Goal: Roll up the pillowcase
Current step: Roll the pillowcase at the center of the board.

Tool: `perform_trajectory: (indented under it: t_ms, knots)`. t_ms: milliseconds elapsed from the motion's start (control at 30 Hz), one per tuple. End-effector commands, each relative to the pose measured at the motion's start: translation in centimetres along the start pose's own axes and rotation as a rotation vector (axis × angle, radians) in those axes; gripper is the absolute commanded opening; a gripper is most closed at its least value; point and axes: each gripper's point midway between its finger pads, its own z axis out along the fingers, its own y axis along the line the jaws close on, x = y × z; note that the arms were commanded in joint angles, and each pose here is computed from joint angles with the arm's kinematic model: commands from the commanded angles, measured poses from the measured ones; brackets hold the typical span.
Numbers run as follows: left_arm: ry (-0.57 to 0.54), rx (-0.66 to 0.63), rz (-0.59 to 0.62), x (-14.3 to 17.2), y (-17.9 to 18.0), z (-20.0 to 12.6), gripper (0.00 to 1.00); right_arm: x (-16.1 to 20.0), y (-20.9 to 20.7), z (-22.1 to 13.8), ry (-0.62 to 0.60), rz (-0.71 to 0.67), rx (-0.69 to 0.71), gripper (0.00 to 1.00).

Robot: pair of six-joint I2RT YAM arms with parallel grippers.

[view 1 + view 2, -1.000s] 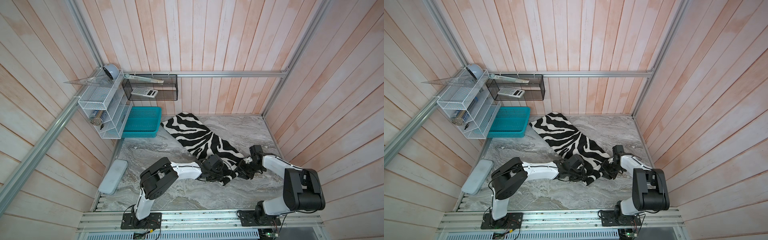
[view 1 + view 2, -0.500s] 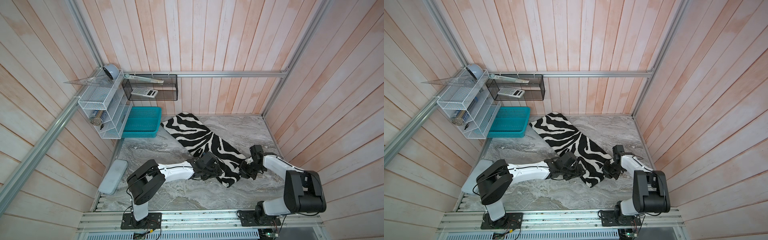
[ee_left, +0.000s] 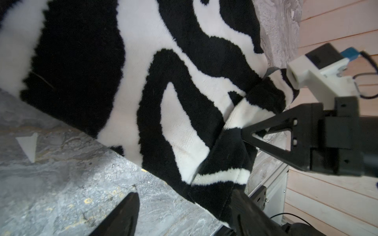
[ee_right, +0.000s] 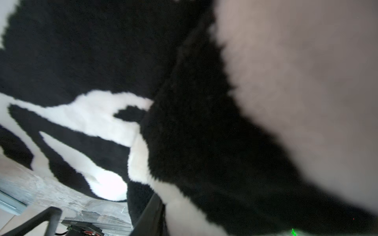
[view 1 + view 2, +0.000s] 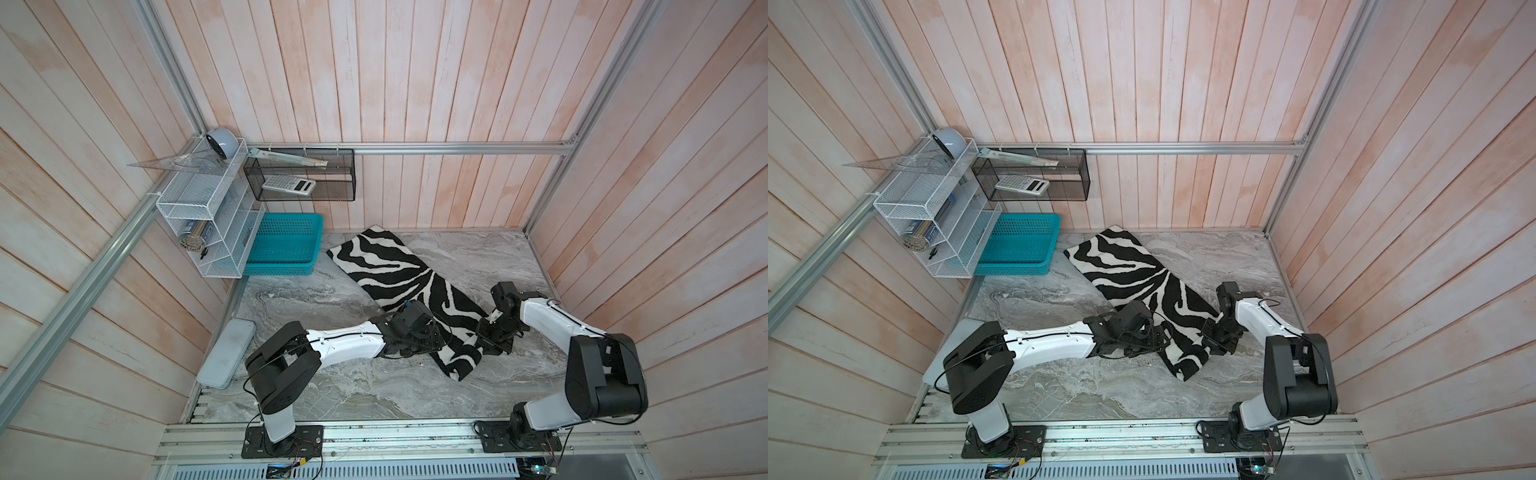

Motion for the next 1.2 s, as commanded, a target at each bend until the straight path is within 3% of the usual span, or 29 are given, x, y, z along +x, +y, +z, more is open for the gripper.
perform_trajectory:
  t_ms: [0,167,533,867,1167]
  knots:
    - [0.010,0.000,0.009,0.3,0.3,0.7,0.76,-0.1,0.8,-0.9,0.001,-0.022,-0.001,0.37]
    - [0.020,0.000,0.010,0.4,0.3,1.2,0.76,-0.7,2.3,-1.0,0.005,-0.044,-0.036,0.42]
    - [-0.034,0.033,0.023,-0.4,-0.7,-0.3,0.76,-3.2,10.0,1.3,-0.022,-0.133,-0.158,0.43]
    - [0.009,-0.028,0.123,0.1,-1.7,2.0,0.76,-4.1,9.5,3.9,0.012,-0.106,-0.143,0.43]
    - [0.062,-0.213,0.089,1.3,3.6,5.0,0.62,-3.8,10.1,1.2,-0.012,-0.100,-0.238,0.44]
